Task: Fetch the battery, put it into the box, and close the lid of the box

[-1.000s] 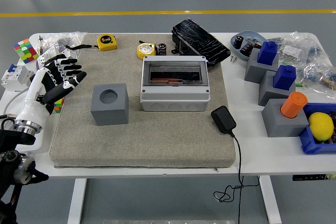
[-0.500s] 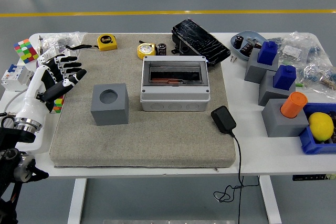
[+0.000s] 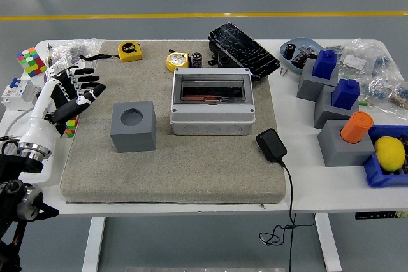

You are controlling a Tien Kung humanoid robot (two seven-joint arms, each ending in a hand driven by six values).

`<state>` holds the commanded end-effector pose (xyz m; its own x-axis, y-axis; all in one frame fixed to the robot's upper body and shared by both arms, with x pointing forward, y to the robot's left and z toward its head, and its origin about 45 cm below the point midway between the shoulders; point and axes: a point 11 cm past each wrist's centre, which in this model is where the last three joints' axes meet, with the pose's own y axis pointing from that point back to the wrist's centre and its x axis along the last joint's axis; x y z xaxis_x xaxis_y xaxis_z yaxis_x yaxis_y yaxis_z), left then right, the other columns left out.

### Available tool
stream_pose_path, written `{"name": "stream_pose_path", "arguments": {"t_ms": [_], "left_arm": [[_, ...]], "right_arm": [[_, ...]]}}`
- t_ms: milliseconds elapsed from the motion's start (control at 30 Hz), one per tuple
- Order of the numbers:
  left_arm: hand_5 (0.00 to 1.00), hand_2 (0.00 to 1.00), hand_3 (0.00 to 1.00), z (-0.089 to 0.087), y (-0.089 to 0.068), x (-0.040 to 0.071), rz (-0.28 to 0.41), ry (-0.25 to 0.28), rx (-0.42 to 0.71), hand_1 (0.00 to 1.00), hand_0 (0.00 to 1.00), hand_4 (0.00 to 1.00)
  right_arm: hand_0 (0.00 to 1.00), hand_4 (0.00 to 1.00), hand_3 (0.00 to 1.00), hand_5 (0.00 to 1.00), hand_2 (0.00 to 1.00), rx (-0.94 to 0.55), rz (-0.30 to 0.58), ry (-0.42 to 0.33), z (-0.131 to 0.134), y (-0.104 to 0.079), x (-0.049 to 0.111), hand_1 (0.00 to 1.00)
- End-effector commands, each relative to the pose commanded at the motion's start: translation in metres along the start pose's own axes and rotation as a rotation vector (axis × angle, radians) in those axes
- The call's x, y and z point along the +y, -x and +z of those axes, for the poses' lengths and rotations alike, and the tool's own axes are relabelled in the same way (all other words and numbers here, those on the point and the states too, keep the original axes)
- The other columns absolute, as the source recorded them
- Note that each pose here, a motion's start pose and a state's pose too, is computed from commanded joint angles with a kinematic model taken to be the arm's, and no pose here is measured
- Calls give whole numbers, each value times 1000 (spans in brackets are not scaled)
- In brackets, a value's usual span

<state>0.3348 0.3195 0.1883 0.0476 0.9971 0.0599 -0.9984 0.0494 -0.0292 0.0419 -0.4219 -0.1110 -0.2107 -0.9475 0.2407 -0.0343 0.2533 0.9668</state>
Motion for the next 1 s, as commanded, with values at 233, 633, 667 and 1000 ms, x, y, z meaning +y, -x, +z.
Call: {"name": "stream_pose_path", "arguments": {"t_ms": [233, 633, 667, 1000], "left_arm": [[293, 580, 612, -1, 1, 0, -4, -4, -1, 588, 504, 998], [293, 579, 611, -1, 1, 0, -5, -6, -3, 588, 504, 998], [293, 579, 611, -1, 1, 0, -6, -6, -3, 588, 504, 998], [292, 581, 611, -1, 1, 1, -4, -8, 0, 588, 503, 998]], "right_arm": [[741, 998, 706, 554, 709, 4, 0, -2, -1, 0, 0, 707], [742, 998, 706, 553, 709, 6, 2, -1, -1, -2, 0, 707], [742, 998, 706, 553, 709, 6, 3, -1, -1, -2, 0, 707], [741, 998, 705, 552, 709, 2, -2, 6, 5, 0, 0, 706]]}}
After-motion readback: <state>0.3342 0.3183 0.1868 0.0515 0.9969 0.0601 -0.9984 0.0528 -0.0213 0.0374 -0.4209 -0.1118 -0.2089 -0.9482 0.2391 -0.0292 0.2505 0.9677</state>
